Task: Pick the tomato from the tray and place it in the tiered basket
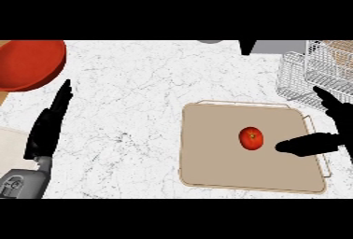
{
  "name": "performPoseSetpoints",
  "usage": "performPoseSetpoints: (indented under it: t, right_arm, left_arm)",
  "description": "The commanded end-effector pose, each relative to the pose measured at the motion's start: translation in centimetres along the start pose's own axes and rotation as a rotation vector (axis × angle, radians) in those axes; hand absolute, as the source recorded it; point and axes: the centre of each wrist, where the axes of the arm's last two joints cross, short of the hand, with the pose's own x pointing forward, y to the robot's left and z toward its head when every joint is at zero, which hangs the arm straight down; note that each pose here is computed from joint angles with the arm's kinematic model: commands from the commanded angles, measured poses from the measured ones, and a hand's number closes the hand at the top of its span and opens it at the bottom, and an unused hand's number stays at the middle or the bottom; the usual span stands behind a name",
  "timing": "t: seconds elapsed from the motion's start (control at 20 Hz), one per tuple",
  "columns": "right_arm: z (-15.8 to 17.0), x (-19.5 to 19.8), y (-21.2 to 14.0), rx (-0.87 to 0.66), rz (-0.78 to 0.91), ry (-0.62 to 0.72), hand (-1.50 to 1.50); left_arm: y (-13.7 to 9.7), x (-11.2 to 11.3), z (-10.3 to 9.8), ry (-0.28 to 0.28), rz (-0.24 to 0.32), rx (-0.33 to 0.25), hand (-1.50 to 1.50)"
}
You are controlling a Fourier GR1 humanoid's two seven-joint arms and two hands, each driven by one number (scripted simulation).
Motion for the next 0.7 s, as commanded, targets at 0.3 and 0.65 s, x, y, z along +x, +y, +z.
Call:
performPoseSetpoints:
  t: [0.3,0.65]
  right_arm:
    - [-1.9,3.0,4.1,0.098,0.112,0.232,-1.50]
    - [-0.6,3.1,8.1,0.130,0.133,0.230,-1.50]
  left_arm:
    - [-0.5,0.7,-0.6,0.012,0.004,-0.012,0.00]
    - [1.5,0.3,-1.0,0.011,-0.011,0.032,0.00]
